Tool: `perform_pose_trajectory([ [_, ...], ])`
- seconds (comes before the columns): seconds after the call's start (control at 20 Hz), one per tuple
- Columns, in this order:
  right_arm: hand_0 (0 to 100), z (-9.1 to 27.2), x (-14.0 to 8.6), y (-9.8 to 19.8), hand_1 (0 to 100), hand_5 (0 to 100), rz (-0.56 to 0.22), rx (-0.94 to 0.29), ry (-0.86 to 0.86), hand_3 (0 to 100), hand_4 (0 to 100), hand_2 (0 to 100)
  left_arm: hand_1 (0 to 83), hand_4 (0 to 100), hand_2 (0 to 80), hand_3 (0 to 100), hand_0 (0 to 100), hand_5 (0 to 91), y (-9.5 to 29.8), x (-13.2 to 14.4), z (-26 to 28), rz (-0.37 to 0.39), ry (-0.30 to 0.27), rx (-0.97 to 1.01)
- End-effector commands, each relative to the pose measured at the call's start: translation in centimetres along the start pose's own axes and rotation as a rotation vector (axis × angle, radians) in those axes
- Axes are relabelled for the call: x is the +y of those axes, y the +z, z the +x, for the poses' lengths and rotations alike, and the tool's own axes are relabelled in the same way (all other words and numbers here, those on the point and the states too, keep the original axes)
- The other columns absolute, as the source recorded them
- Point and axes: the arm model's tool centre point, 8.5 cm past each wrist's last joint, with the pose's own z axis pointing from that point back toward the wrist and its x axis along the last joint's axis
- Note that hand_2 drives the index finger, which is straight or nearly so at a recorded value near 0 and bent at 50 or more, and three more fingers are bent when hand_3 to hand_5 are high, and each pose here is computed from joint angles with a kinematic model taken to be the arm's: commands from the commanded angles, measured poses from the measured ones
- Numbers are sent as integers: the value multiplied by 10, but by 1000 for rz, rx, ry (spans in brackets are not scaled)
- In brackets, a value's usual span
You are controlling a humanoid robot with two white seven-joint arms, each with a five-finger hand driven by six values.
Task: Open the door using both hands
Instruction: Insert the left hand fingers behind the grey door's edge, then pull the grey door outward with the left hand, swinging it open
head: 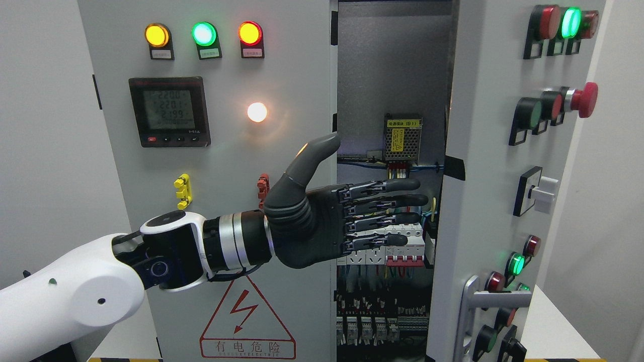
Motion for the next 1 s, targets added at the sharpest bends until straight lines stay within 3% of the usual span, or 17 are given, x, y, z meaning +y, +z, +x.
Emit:
perform_pose_trajectory([
  [0.0,0,0,0,0,0,0,1,-1,-18,0,0,0,0,32,0,0,0,0,-31,-12,22,-71,19,-61],
  [0.7,0,0,0,0,0,0,1,-1,-18,0,0,0,0,32,0,0,0,0,-63,-32,22,-156,37,-71],
  [0.95,0,0,0,0,0,0,1,-1,-18,0,0,0,0,32,0,0,0,0,-79,-31,16,-138,48,-64],
])
